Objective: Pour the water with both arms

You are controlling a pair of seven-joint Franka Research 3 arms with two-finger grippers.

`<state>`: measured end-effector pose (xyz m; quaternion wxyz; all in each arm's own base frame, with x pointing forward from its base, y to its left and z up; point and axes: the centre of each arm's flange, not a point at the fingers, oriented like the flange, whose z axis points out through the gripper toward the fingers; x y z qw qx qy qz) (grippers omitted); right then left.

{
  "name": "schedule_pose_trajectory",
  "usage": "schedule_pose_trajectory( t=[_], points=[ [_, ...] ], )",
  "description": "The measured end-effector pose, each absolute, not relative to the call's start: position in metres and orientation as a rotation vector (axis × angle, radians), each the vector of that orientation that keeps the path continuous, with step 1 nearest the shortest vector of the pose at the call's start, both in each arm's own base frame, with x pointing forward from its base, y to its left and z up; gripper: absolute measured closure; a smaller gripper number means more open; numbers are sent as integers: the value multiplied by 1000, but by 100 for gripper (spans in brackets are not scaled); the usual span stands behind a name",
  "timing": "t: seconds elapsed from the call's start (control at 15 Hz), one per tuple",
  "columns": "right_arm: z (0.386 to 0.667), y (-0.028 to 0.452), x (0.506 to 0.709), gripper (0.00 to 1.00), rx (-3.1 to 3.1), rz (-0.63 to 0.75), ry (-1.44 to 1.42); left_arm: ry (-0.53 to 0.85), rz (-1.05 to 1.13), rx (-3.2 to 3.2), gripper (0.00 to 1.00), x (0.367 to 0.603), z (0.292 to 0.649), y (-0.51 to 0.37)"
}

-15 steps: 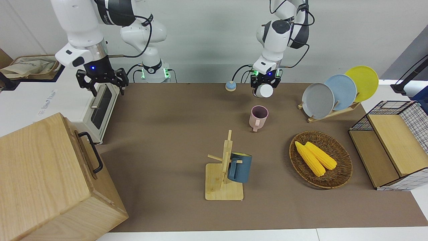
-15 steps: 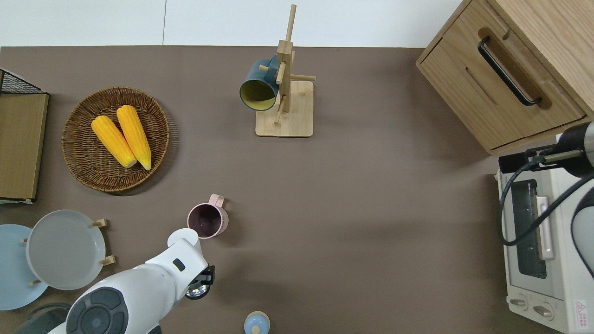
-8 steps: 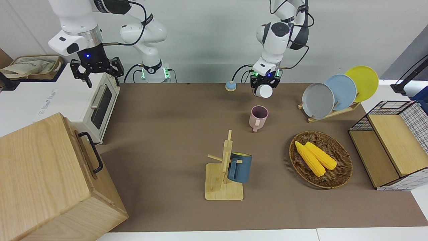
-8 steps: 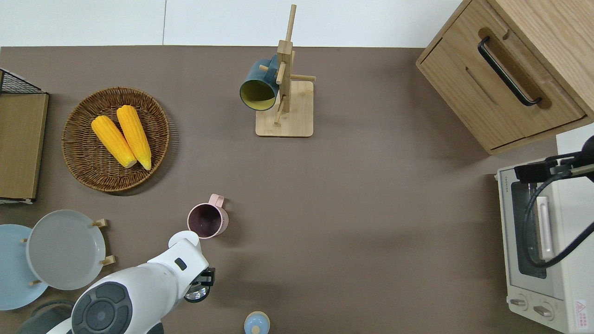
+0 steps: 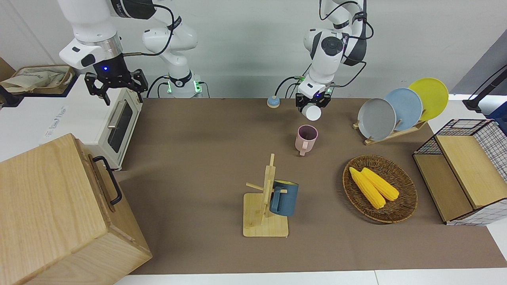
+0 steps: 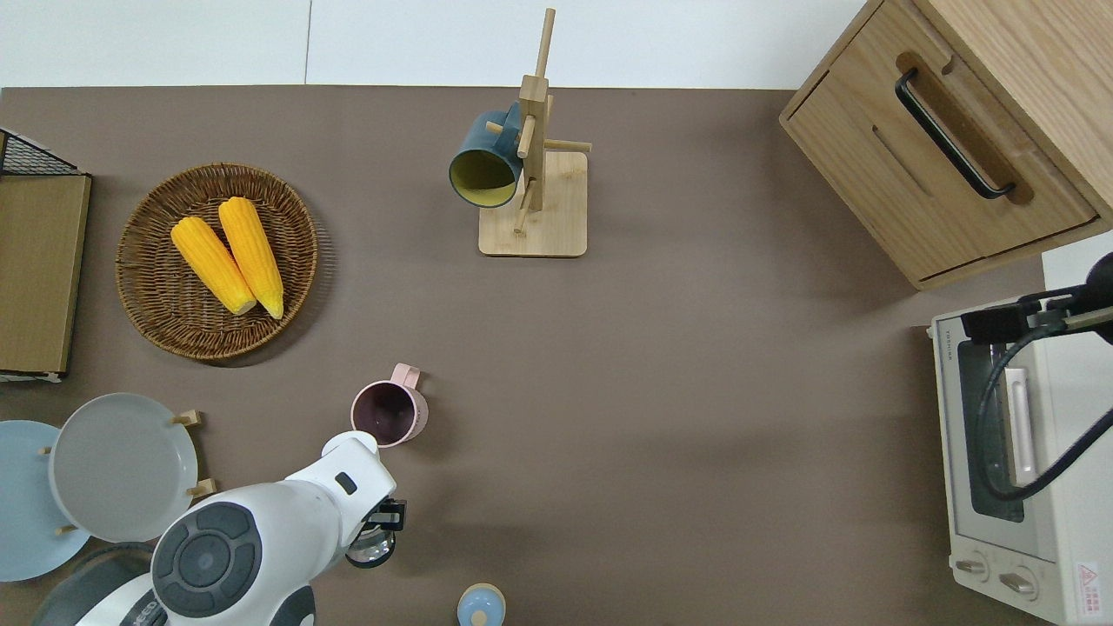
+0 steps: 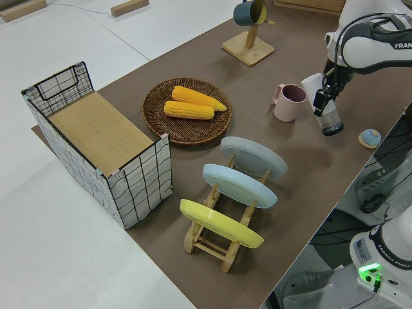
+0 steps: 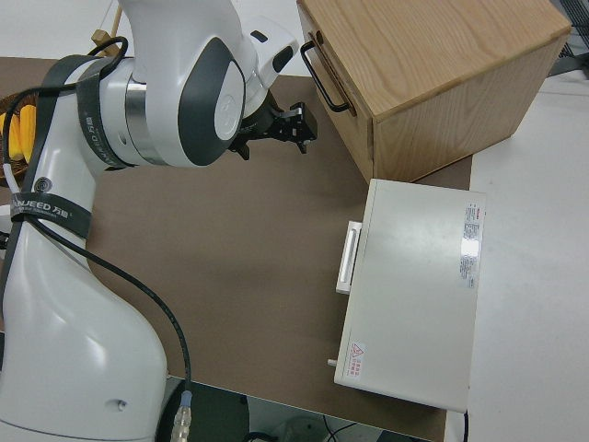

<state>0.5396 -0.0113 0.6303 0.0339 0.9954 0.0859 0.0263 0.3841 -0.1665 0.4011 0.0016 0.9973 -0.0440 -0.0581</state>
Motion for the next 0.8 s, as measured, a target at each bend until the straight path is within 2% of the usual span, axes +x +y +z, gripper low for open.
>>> schedule_pose_trajectory(
  t=[0.8],
  points=[
    [636,-6,531,0,3091,15,270,-150,-257,3130,36,387,398,-166]
  ],
)
